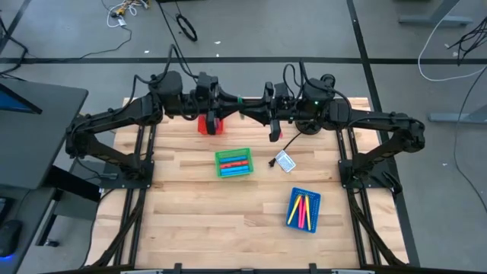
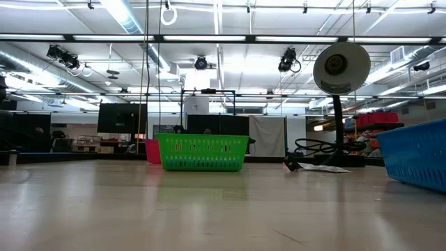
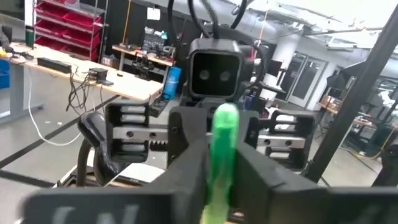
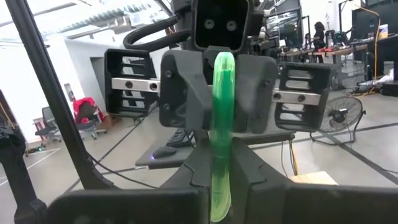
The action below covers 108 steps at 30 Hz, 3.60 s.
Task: Pick & Place Markers
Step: Put the small green pen into the red bin
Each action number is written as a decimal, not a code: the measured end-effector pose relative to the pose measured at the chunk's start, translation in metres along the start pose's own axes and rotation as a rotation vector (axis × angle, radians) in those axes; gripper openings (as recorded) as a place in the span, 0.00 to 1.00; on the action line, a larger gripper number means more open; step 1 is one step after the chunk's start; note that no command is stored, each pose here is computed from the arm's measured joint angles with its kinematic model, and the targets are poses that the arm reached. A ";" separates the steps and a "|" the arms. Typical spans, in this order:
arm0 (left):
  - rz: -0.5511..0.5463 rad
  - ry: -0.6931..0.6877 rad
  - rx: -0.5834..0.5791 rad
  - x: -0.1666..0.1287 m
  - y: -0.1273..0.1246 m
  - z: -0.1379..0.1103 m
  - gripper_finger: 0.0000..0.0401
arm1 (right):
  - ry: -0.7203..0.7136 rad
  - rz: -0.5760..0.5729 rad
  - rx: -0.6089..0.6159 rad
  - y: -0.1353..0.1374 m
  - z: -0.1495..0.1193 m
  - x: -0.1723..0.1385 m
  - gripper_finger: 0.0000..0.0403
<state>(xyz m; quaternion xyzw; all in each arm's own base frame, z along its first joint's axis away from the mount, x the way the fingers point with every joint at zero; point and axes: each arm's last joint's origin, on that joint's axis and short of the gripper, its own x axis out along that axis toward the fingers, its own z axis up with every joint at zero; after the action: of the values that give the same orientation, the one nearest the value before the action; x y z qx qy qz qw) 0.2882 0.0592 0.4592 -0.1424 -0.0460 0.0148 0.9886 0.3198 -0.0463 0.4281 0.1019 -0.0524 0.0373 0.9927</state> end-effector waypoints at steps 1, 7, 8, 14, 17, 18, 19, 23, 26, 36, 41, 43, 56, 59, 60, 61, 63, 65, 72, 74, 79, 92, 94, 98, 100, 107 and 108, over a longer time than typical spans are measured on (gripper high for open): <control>0.000 -0.007 0.002 0.000 0.000 0.001 0.15 | 0.000 0.000 0.001 0.000 0.000 0.000 0.04; -0.005 -0.015 0.004 0.000 0.000 0.001 0.10 | 0.003 -0.003 0.000 0.000 0.000 0.000 0.08; -0.004 -0.015 0.003 0.000 0.000 0.001 0.10 | 0.005 -0.003 -0.003 0.000 0.000 0.000 0.09; -0.002 -0.017 -0.009 0.000 0.000 0.001 0.11 | 0.008 -0.004 -0.032 0.000 -0.001 0.000 0.17; -0.002 -0.026 -0.026 0.000 0.000 0.002 0.11 | 0.014 -0.005 -0.036 0.000 -0.001 0.000 0.20; 0.001 -0.027 -0.027 0.000 0.000 0.002 0.11 | 0.015 -0.005 -0.040 0.000 -0.001 0.000 0.20; 0.003 -0.027 -0.031 0.000 0.000 0.002 0.11 | 0.017 -0.005 -0.045 0.000 -0.001 0.000 0.21; 0.026 -0.004 -0.103 -0.004 0.004 0.003 0.11 | 0.021 -0.007 -0.055 0.000 -0.001 -0.001 0.22; 0.087 0.060 -0.165 -0.012 0.011 0.000 0.11 | 0.032 -0.011 -0.058 0.000 -0.001 -0.003 0.22; 0.324 0.298 -0.271 -0.048 0.025 -0.012 0.11 | 0.027 -0.013 -0.134 0.004 0.007 -0.013 0.22; 0.464 0.435 -0.384 -0.061 0.034 -0.024 0.11 | 0.028 -0.013 -0.134 0.004 0.007 -0.013 0.22; 0.511 0.491 -0.428 -0.066 0.037 -0.030 0.11 | 0.024 -0.012 -0.135 0.004 0.007 -0.013 0.22; 0.713 0.829 -0.623 -0.097 0.040 -0.055 0.11 | 0.024 -0.013 -0.134 0.004 0.007 -0.013 0.22; 0.750 0.843 -0.645 -0.099 0.043 -0.056 0.11 | 0.023 -0.013 -0.135 0.004 0.007 -0.013 0.22; 0.760 0.846 -0.662 -0.098 0.047 -0.056 0.11 | 0.023 -0.013 -0.134 0.004 0.007 -0.013 0.22; 0.764 0.850 -0.684 -0.096 0.053 -0.057 0.11 | 0.023 -0.013 -0.134 0.004 0.007 -0.013 0.22; 0.789 0.862 -0.713 -0.093 0.067 -0.060 0.11 | 0.023 -0.013 -0.134 0.004 0.007 -0.013 0.22; 0.812 0.881 -0.725 -0.090 0.081 -0.063 0.11 | 0.023 -0.013 -0.135 0.004 0.007 -0.013 0.22; 0.863 0.953 -0.789 -0.080 0.138 -0.081 0.11 | 0.016 -0.012 -0.203 0.004 0.008 -0.013 0.22; 0.874 0.960 -0.821 -0.078 0.155 -0.087 0.11 | 0.009 -0.011 -0.233 0.005 0.009 -0.013 0.22; 0.900 0.937 -0.898 -0.077 0.195 -0.099 0.11 | -0.028 -0.007 -0.250 0.005 0.012 -0.013 0.22; 0.962 0.811 -1.010 -0.069 0.283 -0.101 0.11 | -0.033 -0.006 -0.249 0.005 0.013 -0.013 0.22; 0.965 0.797 -1.004 -0.063 0.292 -0.094 0.11 | -0.033 -0.006 -0.249 0.005 0.013 -0.013 0.22; 0.975 0.793 -0.996 -0.055 0.302 -0.084 0.11 | -0.031 -0.006 -0.246 0.005 0.013 -0.013 0.22; 0.975 0.793 -0.995 -0.053 0.303 -0.082 0.11 | -0.031 -0.006 -0.246 0.005 0.013 -0.013 0.22; 1.061 0.884 -0.973 -0.059 0.300 -0.089 0.11 | -0.031 -0.006 -0.246 0.005 0.013 -0.013 0.22; 1.069 0.898 -0.976 -0.060 0.300 -0.093 0.11 | -0.031 -0.006 -0.246 0.005 0.013 -0.013 0.22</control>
<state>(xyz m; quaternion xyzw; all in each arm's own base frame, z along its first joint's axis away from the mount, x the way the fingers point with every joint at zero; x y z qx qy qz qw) 0.2328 0.3179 0.2803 -0.5474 0.4226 0.4005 0.6011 0.3054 -0.0444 0.4399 -0.0198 -0.0717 0.0258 0.9969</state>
